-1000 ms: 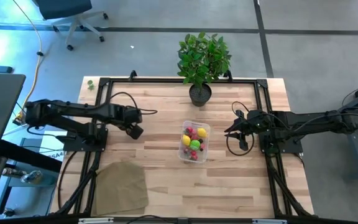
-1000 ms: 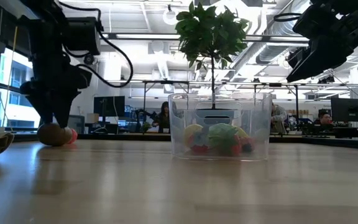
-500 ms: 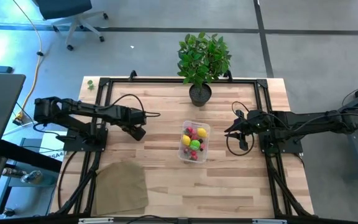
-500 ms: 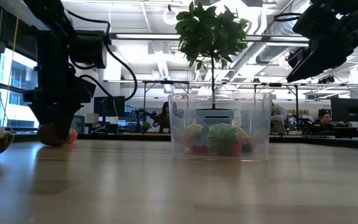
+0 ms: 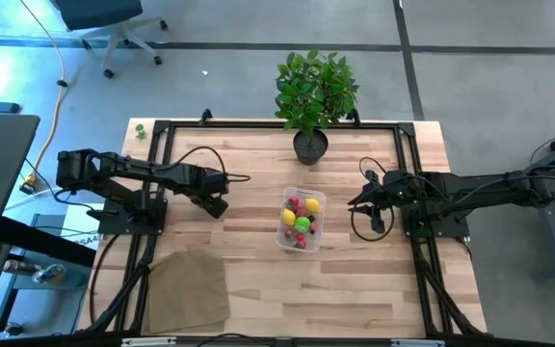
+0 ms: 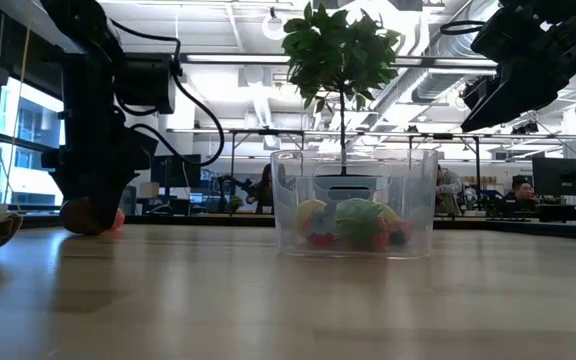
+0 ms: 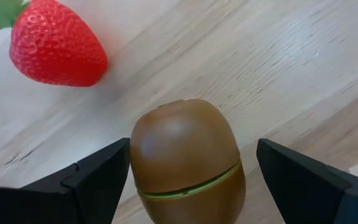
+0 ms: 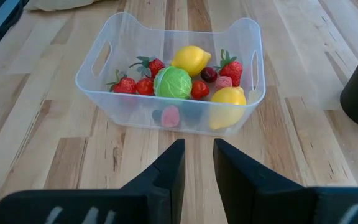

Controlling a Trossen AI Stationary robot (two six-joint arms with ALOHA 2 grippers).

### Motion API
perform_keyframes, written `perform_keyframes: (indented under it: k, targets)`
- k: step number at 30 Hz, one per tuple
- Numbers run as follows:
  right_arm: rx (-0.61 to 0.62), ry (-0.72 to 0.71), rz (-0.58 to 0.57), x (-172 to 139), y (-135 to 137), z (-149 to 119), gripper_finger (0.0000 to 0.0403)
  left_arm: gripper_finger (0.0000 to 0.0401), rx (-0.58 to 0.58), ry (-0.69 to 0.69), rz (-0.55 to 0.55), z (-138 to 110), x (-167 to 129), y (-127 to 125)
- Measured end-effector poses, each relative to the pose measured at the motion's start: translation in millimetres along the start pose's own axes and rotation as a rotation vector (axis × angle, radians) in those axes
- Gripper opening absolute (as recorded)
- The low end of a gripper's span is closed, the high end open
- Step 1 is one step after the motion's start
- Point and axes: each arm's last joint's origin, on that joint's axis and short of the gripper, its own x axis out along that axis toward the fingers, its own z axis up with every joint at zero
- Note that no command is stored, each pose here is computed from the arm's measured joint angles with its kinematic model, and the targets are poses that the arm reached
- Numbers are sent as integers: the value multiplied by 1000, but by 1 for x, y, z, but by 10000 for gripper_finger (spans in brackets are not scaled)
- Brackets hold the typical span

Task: Pick and placing Produce into tupperware
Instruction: Put the brown kiwi into the transparent container

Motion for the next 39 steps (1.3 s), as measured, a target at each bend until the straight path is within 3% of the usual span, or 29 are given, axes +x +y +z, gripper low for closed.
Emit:
perform_keyframes:
  k: [19, 32, 39]
  targets:
    - [0, 0, 0, 0, 0, 0, 73, 333, -10, -3, -41, -8, 14, 3]
    - [0, 0, 0, 0, 0, 0, 73, 226, -88, -10, -46, -7, 14, 2]
    - [0, 0, 0, 0, 0, 0, 73, 253, -87, -15, -41, -7, 14, 2]
